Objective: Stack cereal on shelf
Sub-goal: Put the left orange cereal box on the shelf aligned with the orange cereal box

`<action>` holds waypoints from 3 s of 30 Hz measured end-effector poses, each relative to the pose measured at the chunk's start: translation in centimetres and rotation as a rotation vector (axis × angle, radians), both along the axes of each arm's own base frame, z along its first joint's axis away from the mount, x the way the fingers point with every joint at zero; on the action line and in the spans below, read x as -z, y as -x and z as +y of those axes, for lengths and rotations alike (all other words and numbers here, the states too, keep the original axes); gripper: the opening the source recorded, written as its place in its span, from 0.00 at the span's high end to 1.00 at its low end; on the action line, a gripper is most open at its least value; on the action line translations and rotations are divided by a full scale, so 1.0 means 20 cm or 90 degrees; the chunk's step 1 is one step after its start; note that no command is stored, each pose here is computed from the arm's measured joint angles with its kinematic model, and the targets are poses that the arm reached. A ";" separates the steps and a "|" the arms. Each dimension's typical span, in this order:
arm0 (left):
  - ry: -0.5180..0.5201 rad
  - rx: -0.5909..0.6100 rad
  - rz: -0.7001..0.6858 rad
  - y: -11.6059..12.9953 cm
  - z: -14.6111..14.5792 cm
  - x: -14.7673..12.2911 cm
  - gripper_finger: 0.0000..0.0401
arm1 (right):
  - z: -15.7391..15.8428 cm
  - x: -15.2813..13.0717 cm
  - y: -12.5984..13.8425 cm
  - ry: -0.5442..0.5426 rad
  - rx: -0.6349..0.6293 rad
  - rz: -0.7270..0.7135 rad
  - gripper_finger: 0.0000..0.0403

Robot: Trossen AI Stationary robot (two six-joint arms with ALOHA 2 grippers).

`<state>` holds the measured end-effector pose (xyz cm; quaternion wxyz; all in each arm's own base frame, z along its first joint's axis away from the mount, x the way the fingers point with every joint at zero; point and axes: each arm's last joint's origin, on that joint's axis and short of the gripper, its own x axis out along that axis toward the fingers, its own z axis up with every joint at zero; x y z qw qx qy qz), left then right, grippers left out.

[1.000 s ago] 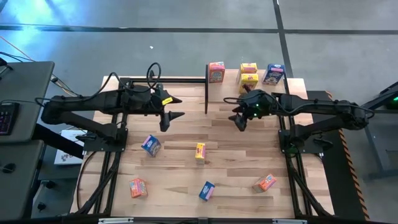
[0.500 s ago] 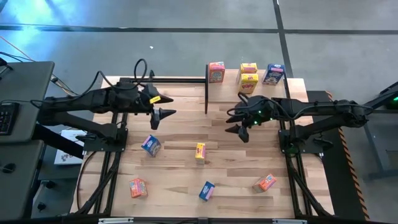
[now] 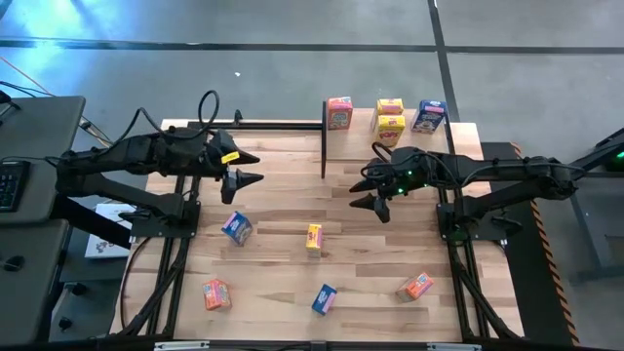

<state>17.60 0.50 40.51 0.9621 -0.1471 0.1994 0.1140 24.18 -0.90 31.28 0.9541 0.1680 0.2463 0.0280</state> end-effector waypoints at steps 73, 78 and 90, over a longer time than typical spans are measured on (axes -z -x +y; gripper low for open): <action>0.446 -0.168 0.304 0.00 -0.53 0.28 0.37 | 0.00 -0.16 0.15 0.106 -0.018 -0.121 0.46; 0.500 -0.217 0.314 0.01 -0.56 0.29 0.37 | 0.00 -0.16 0.15 0.106 -0.018 -0.119 0.46; 0.559 -0.339 0.435 0.03 -0.63 0.38 0.37 | 0.00 -0.15 0.15 0.105 -0.019 -0.111 0.46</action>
